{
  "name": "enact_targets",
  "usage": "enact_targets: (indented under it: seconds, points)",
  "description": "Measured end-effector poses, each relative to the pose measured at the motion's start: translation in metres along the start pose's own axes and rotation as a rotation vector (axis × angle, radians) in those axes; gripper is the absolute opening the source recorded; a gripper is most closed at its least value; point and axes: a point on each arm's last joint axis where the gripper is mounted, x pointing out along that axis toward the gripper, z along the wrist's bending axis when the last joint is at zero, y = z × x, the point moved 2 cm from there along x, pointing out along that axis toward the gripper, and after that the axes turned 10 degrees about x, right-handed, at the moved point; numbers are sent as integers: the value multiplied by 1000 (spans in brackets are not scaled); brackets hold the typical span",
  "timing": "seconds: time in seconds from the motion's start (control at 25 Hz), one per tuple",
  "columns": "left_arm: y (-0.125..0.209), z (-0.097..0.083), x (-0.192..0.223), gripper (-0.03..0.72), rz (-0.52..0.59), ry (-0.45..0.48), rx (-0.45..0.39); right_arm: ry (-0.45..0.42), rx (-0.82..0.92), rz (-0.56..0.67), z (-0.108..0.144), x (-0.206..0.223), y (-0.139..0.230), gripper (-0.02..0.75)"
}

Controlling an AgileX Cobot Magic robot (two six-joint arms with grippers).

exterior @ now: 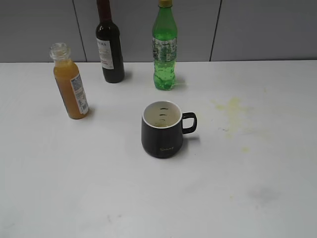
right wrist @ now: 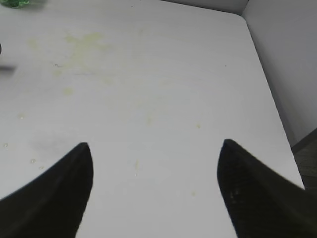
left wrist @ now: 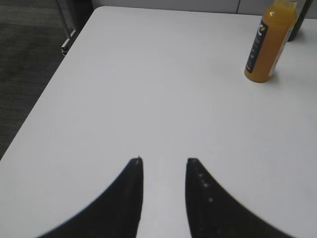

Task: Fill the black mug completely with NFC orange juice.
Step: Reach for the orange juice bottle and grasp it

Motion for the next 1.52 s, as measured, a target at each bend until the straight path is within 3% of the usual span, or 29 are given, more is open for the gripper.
enact_targets:
  seconds: [1.52]
  points:
    - [0, 0, 0, 237, 0, 1, 0, -14, 11, 4, 2, 0, 0, 594]
